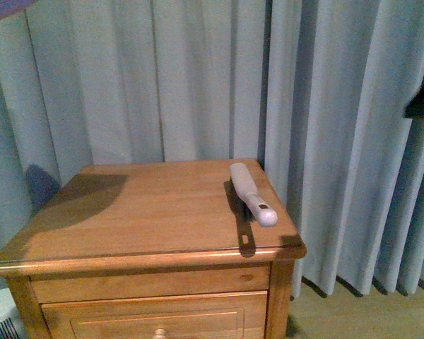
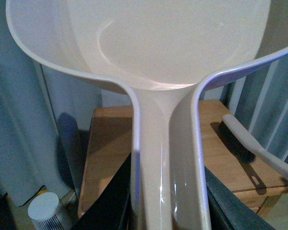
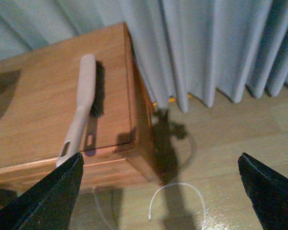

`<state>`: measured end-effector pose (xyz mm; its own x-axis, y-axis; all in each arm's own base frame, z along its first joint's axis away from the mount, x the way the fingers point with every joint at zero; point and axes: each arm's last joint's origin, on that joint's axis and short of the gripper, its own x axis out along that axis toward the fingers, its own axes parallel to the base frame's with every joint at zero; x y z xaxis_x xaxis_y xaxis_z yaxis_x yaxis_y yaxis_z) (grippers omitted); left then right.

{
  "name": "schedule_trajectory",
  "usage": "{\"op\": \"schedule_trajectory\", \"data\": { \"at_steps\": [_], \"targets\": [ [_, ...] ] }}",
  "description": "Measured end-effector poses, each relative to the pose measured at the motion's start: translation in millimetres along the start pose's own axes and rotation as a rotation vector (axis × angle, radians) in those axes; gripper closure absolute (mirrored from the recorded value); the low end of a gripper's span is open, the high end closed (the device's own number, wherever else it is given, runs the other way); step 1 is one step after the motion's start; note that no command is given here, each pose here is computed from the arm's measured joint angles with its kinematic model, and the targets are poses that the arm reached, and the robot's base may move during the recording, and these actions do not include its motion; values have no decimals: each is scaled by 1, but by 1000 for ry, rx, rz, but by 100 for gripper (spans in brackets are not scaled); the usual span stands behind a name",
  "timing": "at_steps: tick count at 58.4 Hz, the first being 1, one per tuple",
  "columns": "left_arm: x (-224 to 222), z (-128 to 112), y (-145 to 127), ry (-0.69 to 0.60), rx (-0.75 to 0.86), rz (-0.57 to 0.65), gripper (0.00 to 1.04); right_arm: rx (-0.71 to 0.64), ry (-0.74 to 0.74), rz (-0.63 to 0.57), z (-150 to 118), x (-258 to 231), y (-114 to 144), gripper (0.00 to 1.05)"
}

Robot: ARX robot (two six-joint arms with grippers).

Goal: Clean up trash

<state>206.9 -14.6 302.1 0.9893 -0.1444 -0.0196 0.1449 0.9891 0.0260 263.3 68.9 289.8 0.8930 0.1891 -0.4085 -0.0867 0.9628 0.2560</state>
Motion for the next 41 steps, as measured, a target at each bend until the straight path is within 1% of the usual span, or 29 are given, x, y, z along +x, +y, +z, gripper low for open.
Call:
{"op": "schedule_trajectory", "data": {
  "at_steps": [3, 5, 8, 17, 28, 41],
  "targets": [
    [0, 0, 0, 0, 0, 0, 78, 12, 62, 17, 5, 18, 14, 7],
    [0, 0, 0, 0, 0, 0, 78, 22, 97, 28, 13, 31, 27, 7],
    [0, 0, 0, -1, -1, 0, 78, 13, 139, 39, 18, 46, 43, 7],
    [0, 0, 0, -1, -3, 0, 78, -36, 219, 20, 17, 89, 82, 7],
    [0, 0, 0, -1, -3, 0, 78, -66, 288, -52, 6, 129, 100, 7],
    [0, 0, 0, -1, -3, 0, 78, -62, 305, -43, -3, 161, 116, 7]
  ]
}}
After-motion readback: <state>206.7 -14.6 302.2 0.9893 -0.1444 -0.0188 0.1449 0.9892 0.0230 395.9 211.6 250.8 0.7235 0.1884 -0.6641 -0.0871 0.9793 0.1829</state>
